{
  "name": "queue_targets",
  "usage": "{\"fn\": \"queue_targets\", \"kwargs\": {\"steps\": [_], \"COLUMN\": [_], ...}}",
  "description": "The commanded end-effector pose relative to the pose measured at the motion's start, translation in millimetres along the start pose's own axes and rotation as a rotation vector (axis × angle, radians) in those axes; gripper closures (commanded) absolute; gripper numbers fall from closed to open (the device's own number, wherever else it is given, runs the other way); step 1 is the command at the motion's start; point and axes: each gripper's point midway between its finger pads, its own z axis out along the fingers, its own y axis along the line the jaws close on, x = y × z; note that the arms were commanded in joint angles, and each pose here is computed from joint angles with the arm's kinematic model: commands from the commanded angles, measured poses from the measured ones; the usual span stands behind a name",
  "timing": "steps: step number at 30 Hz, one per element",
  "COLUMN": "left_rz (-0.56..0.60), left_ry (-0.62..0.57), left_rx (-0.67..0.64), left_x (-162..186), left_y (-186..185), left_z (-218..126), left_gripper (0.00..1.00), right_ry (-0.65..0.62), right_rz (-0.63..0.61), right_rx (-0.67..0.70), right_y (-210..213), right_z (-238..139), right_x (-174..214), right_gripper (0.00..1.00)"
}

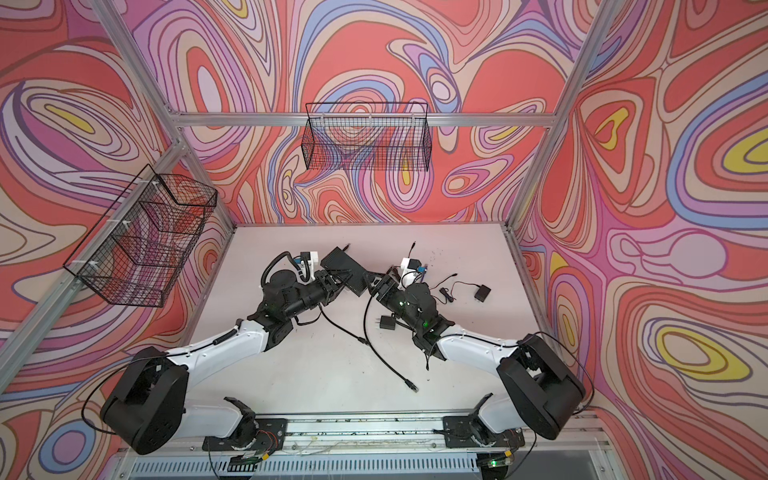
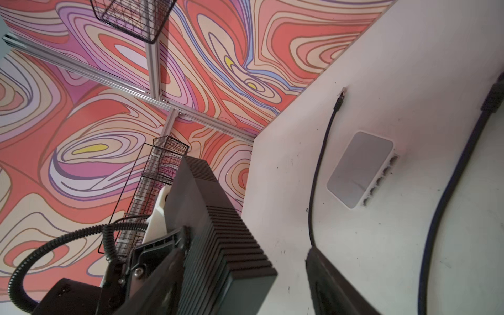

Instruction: Insert the plug into the switch port

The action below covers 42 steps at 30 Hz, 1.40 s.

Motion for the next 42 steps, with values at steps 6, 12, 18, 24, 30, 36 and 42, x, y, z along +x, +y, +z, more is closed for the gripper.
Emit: {"fn": "queue_targets", "kwargs": {"steps": [6, 12, 18, 24, 30, 36, 42], "left_rz": [0.049, 0.049, 0.057, 0.063, -0.012, -0.045, -0.078], "left_ry": [0.070, 0.115, 0.115, 0.093, 0.021, -0.001, -0.050], "left_rx": [0.098, 0.132, 0.126, 0.125, 0.109, 0.132, 0.150], "left_x": [4, 9, 7, 1, -10, -14, -20], "left_y": [-33, -38, -37, -40, -33, -34, -31], "left_z": [2, 8, 8, 7, 8, 10, 6], "left_gripper": [0.87, 0.87, 0.85, 0.68, 0.56, 0.56, 0.59], "right_ry": [0.141, 0.206, 0.254, 0.256, 0.185, 0.137, 0.060], "right_rz": [-0.033, -0.014, 0.016, 0.007, -0.013, -0.008, 0.035], "right_rx": [-0.101, -0.193, -0.247, -0.239, -0.221, -0.229, -0.245], "right_y": [20, 34, 37, 34, 37, 42, 35], "right_z": [2, 9, 13, 12, 11, 19, 20], "right_x": [8, 14, 23, 24, 14, 11, 8], "right_gripper": [0.38, 0.55, 0.76, 0.97, 1.00, 1.00, 1.00]}}
